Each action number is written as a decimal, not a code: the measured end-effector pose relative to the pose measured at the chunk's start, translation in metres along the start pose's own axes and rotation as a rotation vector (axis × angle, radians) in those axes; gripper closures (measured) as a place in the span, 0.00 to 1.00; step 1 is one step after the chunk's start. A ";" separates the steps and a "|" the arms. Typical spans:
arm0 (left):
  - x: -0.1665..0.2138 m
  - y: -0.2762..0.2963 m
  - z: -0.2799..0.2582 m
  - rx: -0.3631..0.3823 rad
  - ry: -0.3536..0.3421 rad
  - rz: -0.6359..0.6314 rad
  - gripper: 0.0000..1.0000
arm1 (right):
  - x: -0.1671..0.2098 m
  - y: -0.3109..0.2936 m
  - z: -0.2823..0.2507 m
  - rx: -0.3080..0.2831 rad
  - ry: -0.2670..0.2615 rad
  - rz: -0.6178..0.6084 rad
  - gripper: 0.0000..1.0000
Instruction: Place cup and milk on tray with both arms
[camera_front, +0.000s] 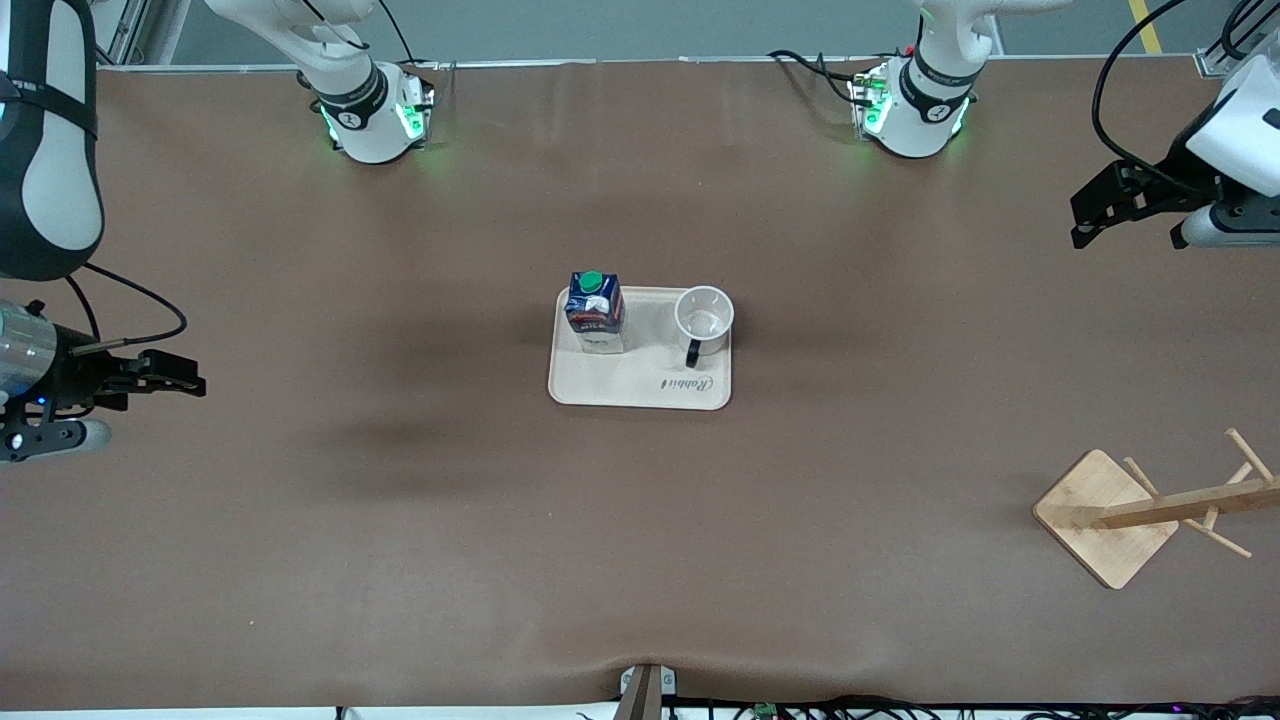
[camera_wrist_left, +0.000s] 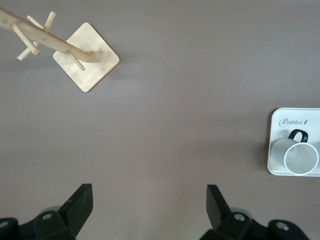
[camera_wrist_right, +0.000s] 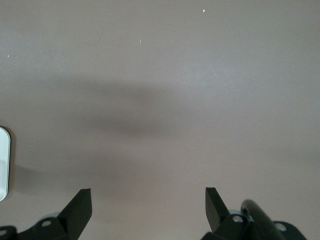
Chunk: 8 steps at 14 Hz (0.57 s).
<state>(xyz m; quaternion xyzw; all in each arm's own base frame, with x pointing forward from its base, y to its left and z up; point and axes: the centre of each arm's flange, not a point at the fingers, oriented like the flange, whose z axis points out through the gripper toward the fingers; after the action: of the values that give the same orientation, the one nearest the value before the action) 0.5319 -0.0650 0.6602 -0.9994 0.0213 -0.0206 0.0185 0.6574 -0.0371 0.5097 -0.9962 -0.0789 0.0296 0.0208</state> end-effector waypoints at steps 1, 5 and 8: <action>0.000 0.000 -0.001 0.000 0.001 0.001 0.00 | 0.000 0.001 -0.001 -0.005 0.002 0.000 0.00; -0.001 0.003 0.000 -0.001 -0.001 0.006 0.00 | -0.003 0.002 -0.019 -0.042 0.033 -0.005 0.00; -0.002 0.011 0.001 -0.001 -0.002 0.019 0.00 | -0.031 0.003 -0.069 -0.056 0.098 0.007 0.00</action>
<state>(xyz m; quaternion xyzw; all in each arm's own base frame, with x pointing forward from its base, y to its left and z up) 0.5299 -0.0754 0.6591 -0.9992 0.0308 -0.0195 0.0181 0.6313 -0.0472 0.5805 -0.9970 -0.0750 -0.0211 -0.0032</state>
